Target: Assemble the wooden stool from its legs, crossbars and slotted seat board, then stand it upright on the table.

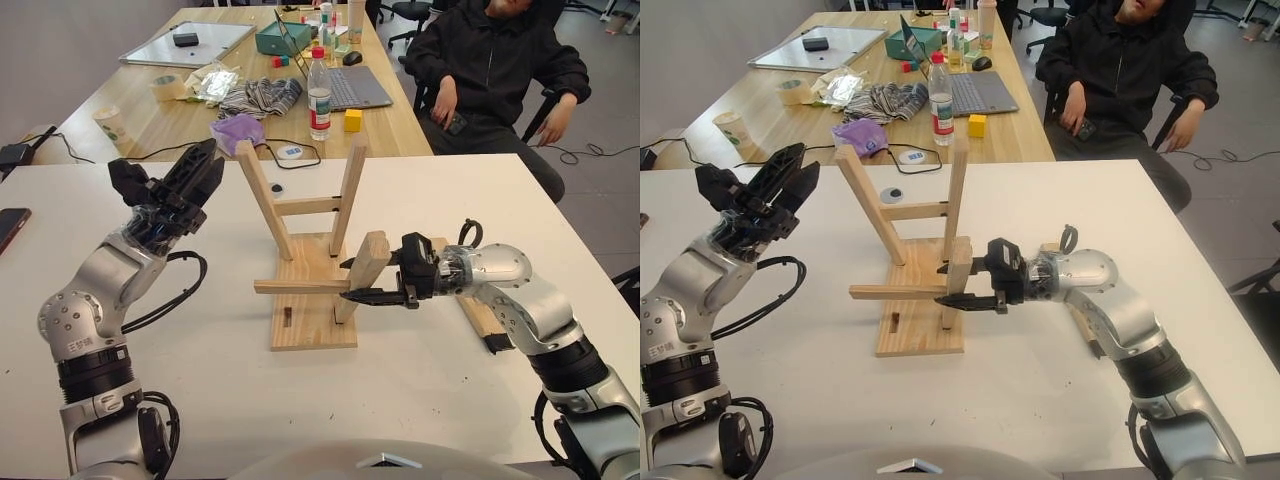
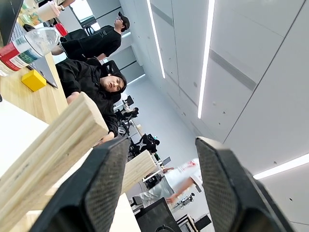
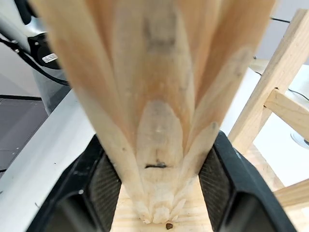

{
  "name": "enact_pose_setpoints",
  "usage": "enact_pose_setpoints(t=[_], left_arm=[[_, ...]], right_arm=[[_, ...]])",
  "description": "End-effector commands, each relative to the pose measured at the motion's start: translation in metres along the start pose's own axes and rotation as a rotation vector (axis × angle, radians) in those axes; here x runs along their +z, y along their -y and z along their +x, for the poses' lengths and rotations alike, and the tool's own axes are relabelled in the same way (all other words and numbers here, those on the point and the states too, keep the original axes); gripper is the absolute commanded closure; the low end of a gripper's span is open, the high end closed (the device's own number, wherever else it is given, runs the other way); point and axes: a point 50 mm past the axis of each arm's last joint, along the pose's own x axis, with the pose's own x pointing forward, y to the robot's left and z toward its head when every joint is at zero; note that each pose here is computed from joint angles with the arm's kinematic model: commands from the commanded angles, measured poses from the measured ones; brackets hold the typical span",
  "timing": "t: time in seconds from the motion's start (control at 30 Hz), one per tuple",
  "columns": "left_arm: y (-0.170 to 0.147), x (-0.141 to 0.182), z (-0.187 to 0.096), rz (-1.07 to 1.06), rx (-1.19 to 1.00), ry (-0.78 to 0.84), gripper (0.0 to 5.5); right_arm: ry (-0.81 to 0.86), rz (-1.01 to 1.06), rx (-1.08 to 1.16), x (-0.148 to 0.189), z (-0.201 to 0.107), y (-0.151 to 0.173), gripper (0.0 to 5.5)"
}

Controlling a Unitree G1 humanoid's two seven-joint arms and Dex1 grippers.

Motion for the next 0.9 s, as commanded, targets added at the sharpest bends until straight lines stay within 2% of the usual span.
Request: enact_pose_setpoints(t=[0.03, 0.2, 0.37, 0.47, 0.57, 0.73, 0.9], left_arm=[[-0.001, 0.01, -0.004, 0.039, 0.035, 0.041, 2.99], [0.001, 0.014, -0.01, 0.064, 0.043, 0.077, 2.99], [0.007, 0.017, -0.032, 0.094, 0.073, 0.146, 2.99], [0.011, 0.018, -0.04, 0.128, 0.107, 0.197, 2.99], [0.02, 0.022, -0.048, 0.179, 0.14, 0.31, 2.99], [0.022, 0.032, -0.056, 0.397, 0.3, 0.43, 2.99], [0.022, 0.033, -0.05, 0.556, 0.352, 0.456, 2.99]], right_arm=[[-0.179, 0.196, -0.096, -0.035, -0.011, -0.003, 2.62], [-0.34, 0.154, -0.14, -0.039, -0.028, 0.0, 1.85], [-0.481, 0.141, -0.518, -0.037, -0.087, 0.018, 1.85], [-0.481, 0.199, -0.749, -0.044, -0.109, 0.019, 1.38], [-0.454, 0.265, -0.895, -0.05, -0.118, 0.015, 0.84], [-0.456, 0.423, -0.98, -0.071, -0.128, -0.005, 0.84], [-0.504, 0.542, -0.971, -0.096, -0.129, -0.026, 0.84]])
